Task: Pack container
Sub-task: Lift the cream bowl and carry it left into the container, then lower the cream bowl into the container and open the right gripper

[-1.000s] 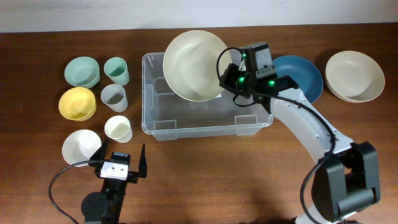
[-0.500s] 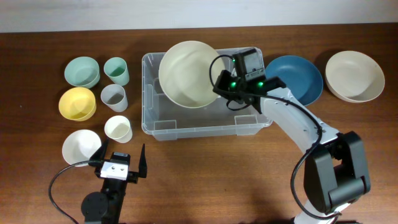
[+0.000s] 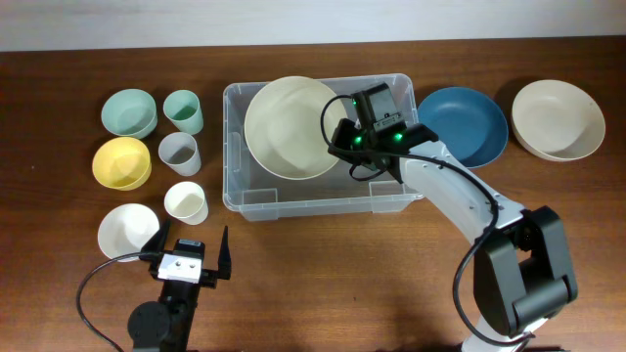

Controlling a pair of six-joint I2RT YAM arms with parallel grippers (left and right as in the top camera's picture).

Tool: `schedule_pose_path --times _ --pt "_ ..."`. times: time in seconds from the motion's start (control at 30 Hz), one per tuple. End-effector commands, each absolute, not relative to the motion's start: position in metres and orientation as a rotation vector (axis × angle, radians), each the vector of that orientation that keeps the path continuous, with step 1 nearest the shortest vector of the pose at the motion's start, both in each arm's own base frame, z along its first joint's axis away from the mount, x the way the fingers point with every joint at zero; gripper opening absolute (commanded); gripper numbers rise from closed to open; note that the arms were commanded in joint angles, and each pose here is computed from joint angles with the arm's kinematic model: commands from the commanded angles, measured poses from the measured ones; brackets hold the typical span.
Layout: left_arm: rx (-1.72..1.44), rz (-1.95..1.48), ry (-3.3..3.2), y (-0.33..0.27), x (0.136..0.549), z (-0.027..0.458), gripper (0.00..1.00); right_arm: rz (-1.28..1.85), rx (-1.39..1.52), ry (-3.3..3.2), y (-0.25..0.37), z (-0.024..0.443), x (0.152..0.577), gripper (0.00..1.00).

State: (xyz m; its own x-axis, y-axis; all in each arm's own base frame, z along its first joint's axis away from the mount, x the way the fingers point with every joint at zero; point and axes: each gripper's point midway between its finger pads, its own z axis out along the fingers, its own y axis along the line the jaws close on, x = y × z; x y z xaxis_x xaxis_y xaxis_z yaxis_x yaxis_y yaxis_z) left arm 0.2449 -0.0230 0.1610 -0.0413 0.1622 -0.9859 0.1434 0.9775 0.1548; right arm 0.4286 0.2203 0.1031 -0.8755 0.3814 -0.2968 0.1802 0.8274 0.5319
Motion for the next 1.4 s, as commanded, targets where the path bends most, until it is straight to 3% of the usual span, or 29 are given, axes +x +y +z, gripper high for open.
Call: schedule_pose_path --times 0.0,1.37 --pt "0.237 0.031 1.618 -0.021 0.245 0.16 1.0 0.689 0.438 2.633 0.224 0.091 0.43 0.04" --pt "0.236 0.031 1.618 -0.021 0.245 0.16 1.0 0.678 0.445 2.707 0.236 0.063 0.42 0.09"
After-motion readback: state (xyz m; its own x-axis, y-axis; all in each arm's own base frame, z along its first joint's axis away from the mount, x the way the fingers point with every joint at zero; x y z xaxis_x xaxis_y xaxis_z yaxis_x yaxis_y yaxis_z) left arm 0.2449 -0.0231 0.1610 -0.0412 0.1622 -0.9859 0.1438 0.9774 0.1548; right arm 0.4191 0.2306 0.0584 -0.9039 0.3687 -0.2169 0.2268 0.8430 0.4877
